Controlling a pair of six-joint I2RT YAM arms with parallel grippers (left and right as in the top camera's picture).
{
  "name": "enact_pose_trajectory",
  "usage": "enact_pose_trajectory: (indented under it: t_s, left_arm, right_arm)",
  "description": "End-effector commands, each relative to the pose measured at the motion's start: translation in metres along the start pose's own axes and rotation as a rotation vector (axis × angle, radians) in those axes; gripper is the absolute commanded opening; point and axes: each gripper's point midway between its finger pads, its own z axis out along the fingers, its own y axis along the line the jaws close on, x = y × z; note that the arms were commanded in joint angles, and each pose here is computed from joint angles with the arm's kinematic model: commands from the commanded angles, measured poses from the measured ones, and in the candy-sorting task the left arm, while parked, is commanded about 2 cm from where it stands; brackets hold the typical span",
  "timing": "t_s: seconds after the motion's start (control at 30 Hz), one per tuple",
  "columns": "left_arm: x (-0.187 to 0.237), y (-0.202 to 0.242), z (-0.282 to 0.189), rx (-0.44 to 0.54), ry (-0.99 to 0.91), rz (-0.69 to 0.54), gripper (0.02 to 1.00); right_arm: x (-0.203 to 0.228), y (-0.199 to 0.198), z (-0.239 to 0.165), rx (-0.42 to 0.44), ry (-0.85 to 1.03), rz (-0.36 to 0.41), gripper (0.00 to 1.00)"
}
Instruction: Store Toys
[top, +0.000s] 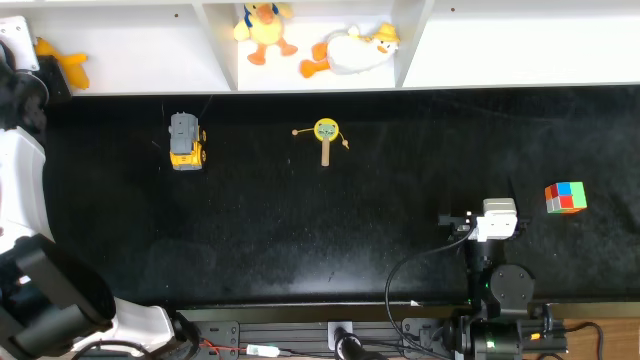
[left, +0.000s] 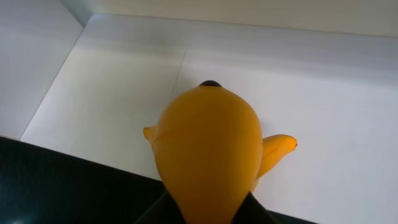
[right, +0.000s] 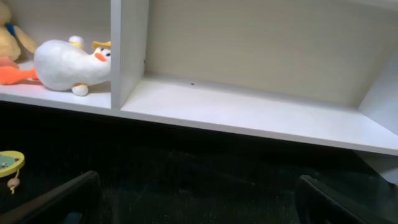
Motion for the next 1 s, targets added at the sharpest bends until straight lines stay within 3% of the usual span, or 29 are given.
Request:
enact_pose_trajectory:
  t_s: [0.03, 0.63, 0.8, 1.0]
  left_arm:
    - [-0.006, 0.001, 0.007, -0.004, -0.014, -0.020, 0.077]
    - [-0.007, -0.006, 0.026, 0.033, -0.041, -0.058, 0.093]
    - [-0.007, -0.006, 0.026, 0.033, -0.042, -0.058, 0.163]
    - [-0.007, -0.006, 0.026, 0.033, -0.041, -0.058, 0.573]
  right_arm:
    - [0.004, 0.001, 0.000, -0.002, 0.001, -0.002, 0.993]
    - [0.004, 0.001, 0.000, -0.003, 0.002, -0.002, 0.996]
    - [0.004, 0.001, 0.000, -0.002, 0.001, -0.002, 0.996]
    - [0.004, 0.001, 0.000, -0.002, 0.001, -0.002, 0.996]
